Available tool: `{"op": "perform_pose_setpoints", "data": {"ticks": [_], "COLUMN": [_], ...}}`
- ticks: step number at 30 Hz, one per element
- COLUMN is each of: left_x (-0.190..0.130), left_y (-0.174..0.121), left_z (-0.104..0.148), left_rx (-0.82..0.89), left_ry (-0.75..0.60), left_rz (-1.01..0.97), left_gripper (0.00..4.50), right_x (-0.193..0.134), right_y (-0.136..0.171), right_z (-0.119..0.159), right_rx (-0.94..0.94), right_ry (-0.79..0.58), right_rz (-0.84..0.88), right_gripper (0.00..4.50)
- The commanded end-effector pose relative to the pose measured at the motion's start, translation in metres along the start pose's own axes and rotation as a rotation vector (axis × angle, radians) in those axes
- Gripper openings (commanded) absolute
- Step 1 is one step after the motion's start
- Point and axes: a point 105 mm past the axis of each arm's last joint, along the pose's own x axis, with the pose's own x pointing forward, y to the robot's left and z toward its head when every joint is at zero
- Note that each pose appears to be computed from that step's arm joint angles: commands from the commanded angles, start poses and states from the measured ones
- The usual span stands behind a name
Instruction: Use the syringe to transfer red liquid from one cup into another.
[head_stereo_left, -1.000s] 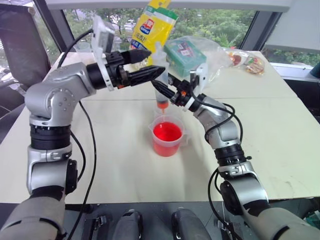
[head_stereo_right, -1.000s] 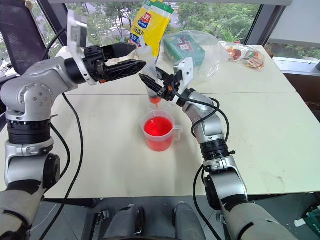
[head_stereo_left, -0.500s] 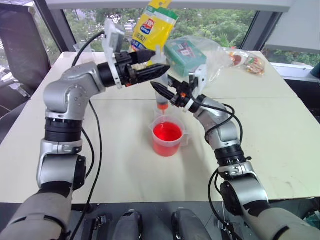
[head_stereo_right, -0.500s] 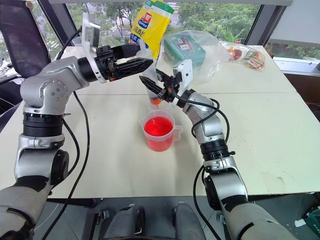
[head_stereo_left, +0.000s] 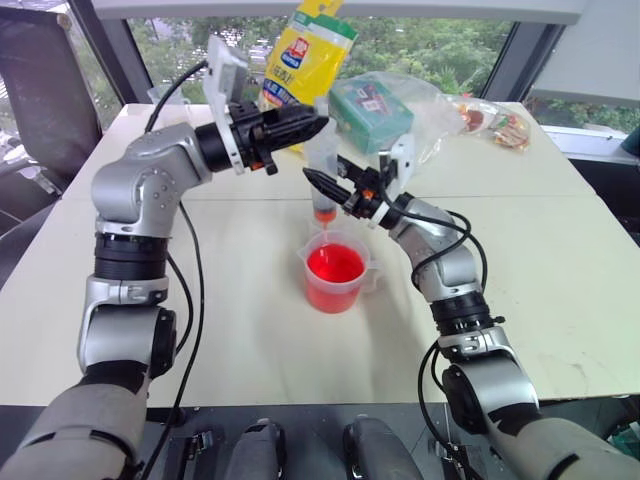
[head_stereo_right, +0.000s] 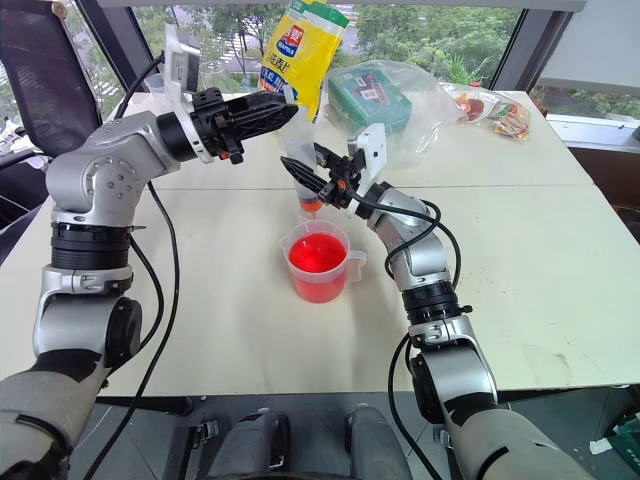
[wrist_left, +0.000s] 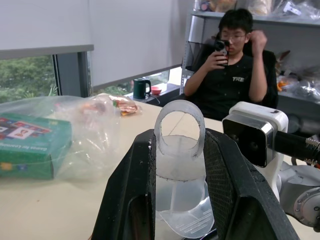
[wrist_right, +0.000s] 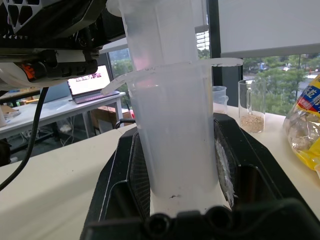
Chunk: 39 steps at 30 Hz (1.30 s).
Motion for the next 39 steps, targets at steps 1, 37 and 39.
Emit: {"op": "perform_pose_setpoints", "data": {"ticks": [1, 37, 39], "left_x": [0.009, 0.005, 0.002], "left_y": [-0.018, -0.02, -0.017], "left_z": [-0.006, -0.046, -0.035], "left_rx": [0.03, 0.012, 0.014], "left_ry": [0.029, 0.108, 0.082], "left_rz": [-0.085, -0.053, -0.041], "left_gripper": [0.8, 0.8, 0.8], "right_x": [0.007, 0.004, 0.003], "right_y": [0.002, -0.005, -0.006], "right_z": [0.027, 0.053, 0.046], "right_rx": [-0.05, -0.071, -0.066], "right_ry": [-0.073, -0.099, -0.078], "right_rz": [0.019, 0.012, 0.006], "right_gripper": [1.38, 1.38, 1.38]}}
